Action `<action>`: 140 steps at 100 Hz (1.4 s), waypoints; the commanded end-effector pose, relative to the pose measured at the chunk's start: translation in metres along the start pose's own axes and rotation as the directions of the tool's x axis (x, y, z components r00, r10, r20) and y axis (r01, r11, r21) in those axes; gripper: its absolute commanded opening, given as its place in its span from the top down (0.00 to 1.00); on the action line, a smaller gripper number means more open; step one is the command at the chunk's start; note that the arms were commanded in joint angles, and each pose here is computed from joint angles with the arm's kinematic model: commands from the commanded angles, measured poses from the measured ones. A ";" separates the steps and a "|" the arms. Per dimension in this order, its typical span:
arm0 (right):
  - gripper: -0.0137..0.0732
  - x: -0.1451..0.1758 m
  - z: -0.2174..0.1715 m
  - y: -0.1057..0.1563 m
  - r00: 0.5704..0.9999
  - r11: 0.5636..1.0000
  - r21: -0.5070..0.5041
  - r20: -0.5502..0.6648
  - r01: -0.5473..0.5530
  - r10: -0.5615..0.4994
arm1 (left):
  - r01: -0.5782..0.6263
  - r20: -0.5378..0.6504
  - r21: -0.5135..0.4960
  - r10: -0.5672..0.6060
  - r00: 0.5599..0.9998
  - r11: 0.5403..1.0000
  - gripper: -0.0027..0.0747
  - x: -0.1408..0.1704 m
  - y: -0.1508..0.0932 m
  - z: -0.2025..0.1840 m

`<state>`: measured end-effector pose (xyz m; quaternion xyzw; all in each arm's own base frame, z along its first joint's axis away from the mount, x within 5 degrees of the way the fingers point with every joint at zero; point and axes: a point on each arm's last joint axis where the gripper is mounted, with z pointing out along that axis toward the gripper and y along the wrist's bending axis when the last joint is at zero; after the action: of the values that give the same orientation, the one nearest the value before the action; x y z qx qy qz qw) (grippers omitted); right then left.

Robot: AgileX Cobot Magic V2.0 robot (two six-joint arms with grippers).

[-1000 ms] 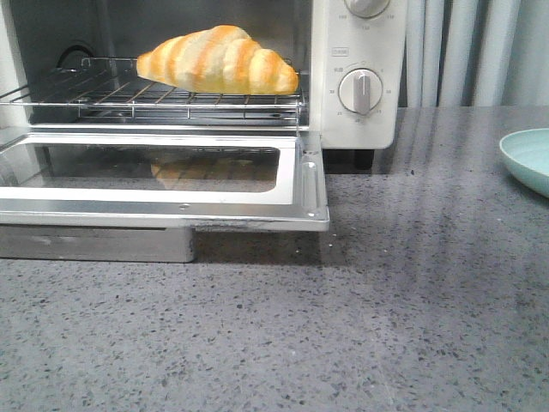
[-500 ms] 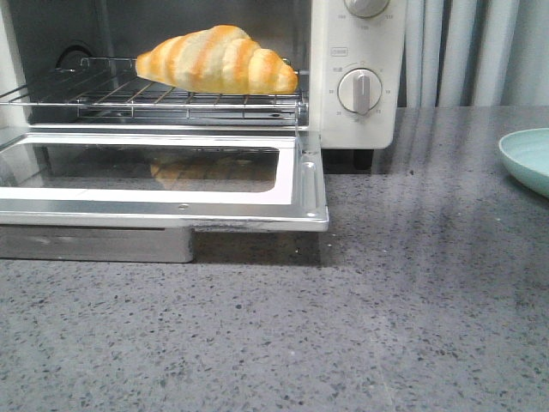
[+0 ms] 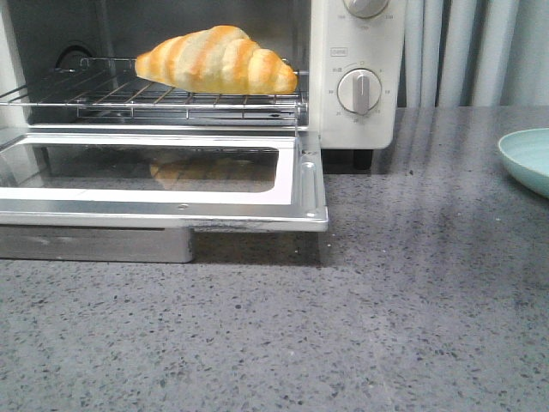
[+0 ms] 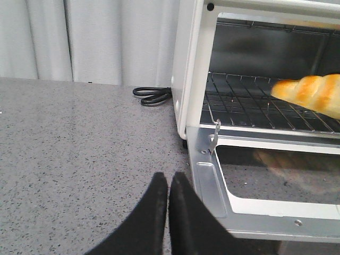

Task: Put bread in oven

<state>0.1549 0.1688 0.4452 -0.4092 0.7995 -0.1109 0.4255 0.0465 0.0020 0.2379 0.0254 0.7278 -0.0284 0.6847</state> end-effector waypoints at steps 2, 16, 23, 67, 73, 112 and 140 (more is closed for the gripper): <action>0.93 0.015 -0.013 -0.018 0.997 0.996 0.063 0.057 -0.060 0.056 | 0.005 0.124 0.026 -0.008 0.992 1.000 0.99 -0.016 -0.002 -0.007; 0.93 0.045 -0.007 -0.016 0.978 0.988 0.046 0.159 -0.144 0.135 | 0.005 0.124 0.026 -0.008 0.992 1.000 0.99 -0.016 -0.002 -0.007; 0.93 0.064 -0.002 -0.013 0.964 0.984 0.027 0.207 -0.178 0.169 | 0.005 0.124 0.026 -0.008 0.992 1.000 0.99 -0.016 -0.002 -0.007; 0.93 0.196 0.026 0.026 0.835 0.882 -0.057 0.299 -0.467 0.461 | 0.005 0.124 0.026 -0.008 0.992 1.000 0.99 -0.016 -0.002 -0.007; 0.93 0.210 0.026 0.031 0.795 0.859 -0.057 0.349 -0.509 0.495 | 0.005 0.124 0.026 -0.008 0.992 1.000 0.99 -0.016 -0.002 -0.007; 0.93 0.286 0.031 0.065 0.553 0.607 0.067 0.502 -0.792 0.665 | 0.005 0.124 0.026 -0.008 0.992 1.000 0.99 -0.016 -0.002 -0.007; 0.93 0.303 0.033 0.071 0.557 0.516 0.240 0.523 -0.823 0.646 | 0.005 0.124 0.026 -0.008 0.992 1.000 0.99 -0.016 -0.002 -0.007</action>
<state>0.0502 -0.0045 0.1973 0.0664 0.7840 0.0042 0.6172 0.0465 0.0020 0.2379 0.0254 0.7278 -0.0284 0.6847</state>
